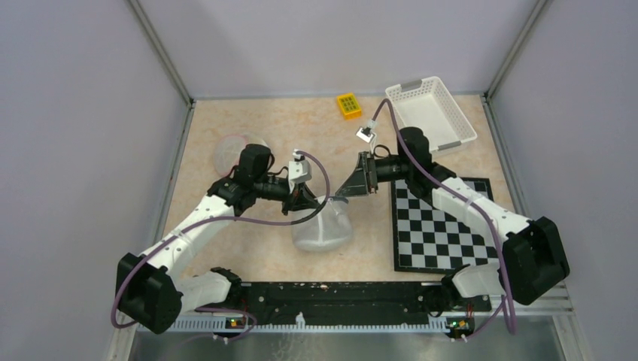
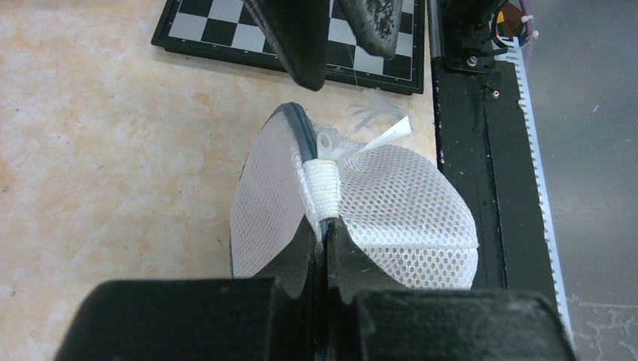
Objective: Unzip the laundry bag and remove the bra
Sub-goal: Unzip the laundry bag at the center of the board.
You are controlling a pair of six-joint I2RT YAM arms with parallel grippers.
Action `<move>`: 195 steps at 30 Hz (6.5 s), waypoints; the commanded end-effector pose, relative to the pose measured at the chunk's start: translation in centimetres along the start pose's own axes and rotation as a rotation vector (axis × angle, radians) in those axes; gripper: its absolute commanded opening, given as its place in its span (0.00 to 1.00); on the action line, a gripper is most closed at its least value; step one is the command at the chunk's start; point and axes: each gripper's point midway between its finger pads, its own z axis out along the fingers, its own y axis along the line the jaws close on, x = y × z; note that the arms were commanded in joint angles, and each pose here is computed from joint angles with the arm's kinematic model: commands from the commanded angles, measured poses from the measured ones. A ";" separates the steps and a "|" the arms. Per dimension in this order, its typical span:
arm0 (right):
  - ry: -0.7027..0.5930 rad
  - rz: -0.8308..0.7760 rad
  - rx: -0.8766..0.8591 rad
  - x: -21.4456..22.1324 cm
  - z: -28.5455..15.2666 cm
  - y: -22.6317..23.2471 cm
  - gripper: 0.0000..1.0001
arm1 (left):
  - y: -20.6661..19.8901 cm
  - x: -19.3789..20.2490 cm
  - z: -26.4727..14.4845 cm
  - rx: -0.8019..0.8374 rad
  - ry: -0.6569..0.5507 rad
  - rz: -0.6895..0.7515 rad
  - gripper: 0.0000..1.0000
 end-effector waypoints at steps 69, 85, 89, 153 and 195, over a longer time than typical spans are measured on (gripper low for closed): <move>-0.035 -0.014 0.229 -1.2 0.2 -5.6 0.00 | 1.6 0.2 -1.2 -0.132 0.008 0.072 0.00; 0.004 -0.094 -0.022 -1.1 0.7 -0.7 0.37 | 2.0 0.2 -1.2 -0.108 0.028 0.223 0.00; 0.052 -0.102 -0.004 0.2 1.7 -0.9 0.34 | 1.5 -0.5 -1.2 -0.086 0.008 0.239 0.00; -0.009 -0.133 0.270 -1.7 -0.1 -6.2 0.00 | 2.8 -0.7 -1.6 -0.161 0.079 0.352 0.00; 0.090 -0.231 0.177 3.7 3.3 -6.8 0.00 | -1.5 1.8 -3.1 -0.167 0.086 0.338 0.79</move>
